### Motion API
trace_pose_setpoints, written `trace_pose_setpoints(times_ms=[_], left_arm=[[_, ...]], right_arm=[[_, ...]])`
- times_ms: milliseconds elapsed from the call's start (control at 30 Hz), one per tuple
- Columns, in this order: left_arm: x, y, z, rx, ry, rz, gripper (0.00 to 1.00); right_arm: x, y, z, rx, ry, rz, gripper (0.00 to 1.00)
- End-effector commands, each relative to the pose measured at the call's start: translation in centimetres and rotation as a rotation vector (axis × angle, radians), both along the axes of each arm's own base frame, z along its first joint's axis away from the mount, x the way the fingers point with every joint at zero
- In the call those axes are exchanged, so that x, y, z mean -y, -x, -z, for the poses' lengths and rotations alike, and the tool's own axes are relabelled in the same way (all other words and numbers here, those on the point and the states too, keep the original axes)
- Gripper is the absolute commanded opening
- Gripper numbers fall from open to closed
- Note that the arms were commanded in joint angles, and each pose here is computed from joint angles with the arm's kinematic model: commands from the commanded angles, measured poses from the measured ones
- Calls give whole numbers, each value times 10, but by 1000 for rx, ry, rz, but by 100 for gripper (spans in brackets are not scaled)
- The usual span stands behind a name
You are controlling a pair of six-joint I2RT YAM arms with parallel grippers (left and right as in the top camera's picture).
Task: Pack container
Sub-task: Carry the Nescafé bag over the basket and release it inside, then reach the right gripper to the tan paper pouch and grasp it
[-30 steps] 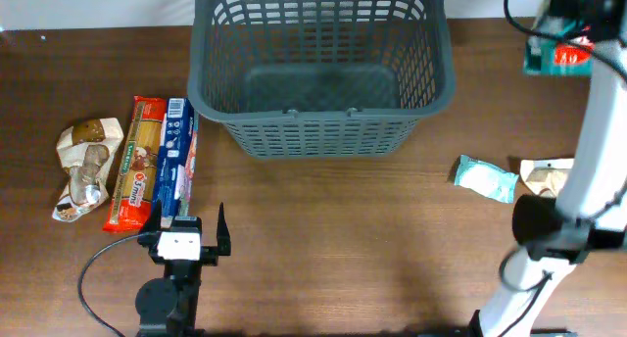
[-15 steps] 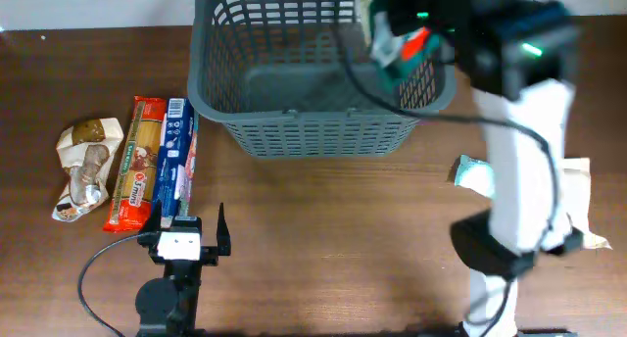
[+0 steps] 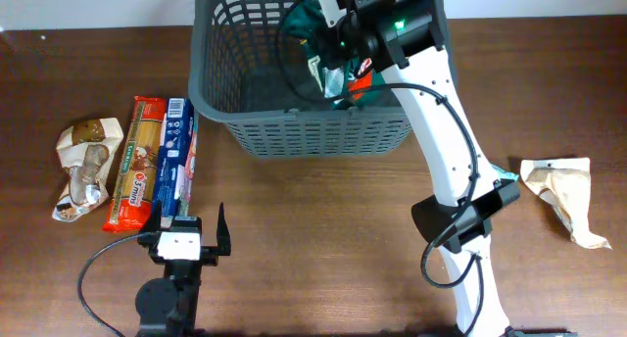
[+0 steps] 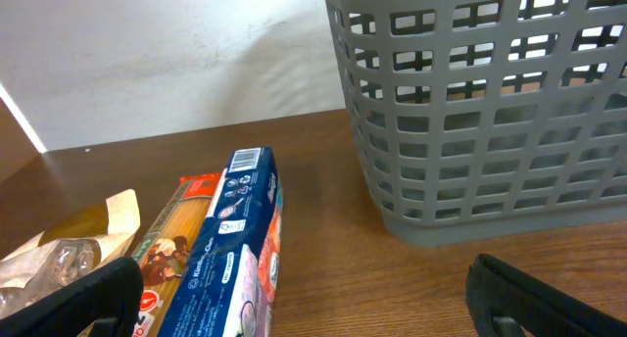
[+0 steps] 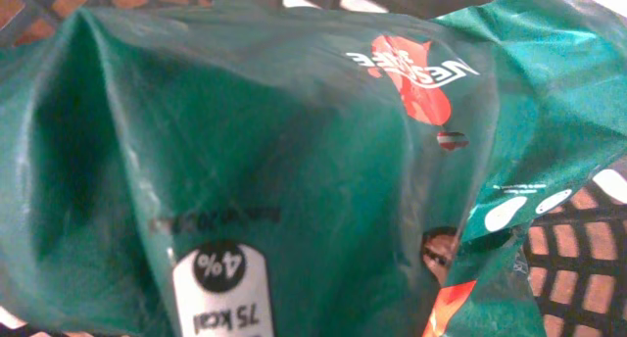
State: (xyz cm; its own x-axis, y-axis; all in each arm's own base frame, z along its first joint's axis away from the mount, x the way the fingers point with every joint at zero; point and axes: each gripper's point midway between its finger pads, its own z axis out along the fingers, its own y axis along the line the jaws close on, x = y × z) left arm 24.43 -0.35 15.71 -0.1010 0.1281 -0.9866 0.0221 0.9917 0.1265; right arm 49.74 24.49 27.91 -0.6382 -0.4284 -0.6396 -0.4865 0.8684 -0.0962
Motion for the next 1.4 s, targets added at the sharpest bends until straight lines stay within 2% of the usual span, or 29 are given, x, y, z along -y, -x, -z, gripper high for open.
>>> trace_pose_setpoints(times_ms=[0, 33, 67, 100, 167, 300, 500, 600, 700, 833, 967, 1067, 1200, 1367], left_arm=[[0, 0, 0, 6, 9, -2, 99], [0, 0, 0, 6, 9, -2, 99], [0, 0, 0, 6, 9, -2, 99], [0, 0, 0, 6, 9, -2, 99], [0, 0, 0, 6, 9, -2, 99], [0, 0, 0, 6, 9, -2, 99], [0, 0, 0, 6, 9, -2, 99], [0, 0, 0, 6, 9, -2, 99], [0, 0, 0, 6, 9, -2, 99], [0, 0, 0, 6, 9, -2, 99], [0, 0, 0, 6, 9, -2, 99], [0, 0, 0, 6, 9, -2, 99], [0, 0, 0, 6, 9, -2, 99], [0, 0, 0, 6, 9, -2, 99]], right_arm=[[-7, 0, 4, -1, 5, -10, 4], [-6, 1, 8, -12, 13, -10, 7], [-5, 3, 10, -19, 18, -9, 28], [-4, 3, 9, -20, 22, -6, 37], [1, 5, 1, -4, 27, 4, 46], [29, 11, -41, 98, 77, 89, 57], [113, 37, -122, 238, 75, 255, 57], [183, 51, -151, 275, 51, 385, 57], [266, 68, -159, 266, 0, 528, 57], [373, 93, -130, 204, -89, 722, 59], [452, 113, -57, 67, -147, 883, 66], [470, 121, 9, -43, -152, 840, 66], [459, 140, 92, -197, -84, 671, 66], [466, 173, 153, -343, 41, 685, 71]])
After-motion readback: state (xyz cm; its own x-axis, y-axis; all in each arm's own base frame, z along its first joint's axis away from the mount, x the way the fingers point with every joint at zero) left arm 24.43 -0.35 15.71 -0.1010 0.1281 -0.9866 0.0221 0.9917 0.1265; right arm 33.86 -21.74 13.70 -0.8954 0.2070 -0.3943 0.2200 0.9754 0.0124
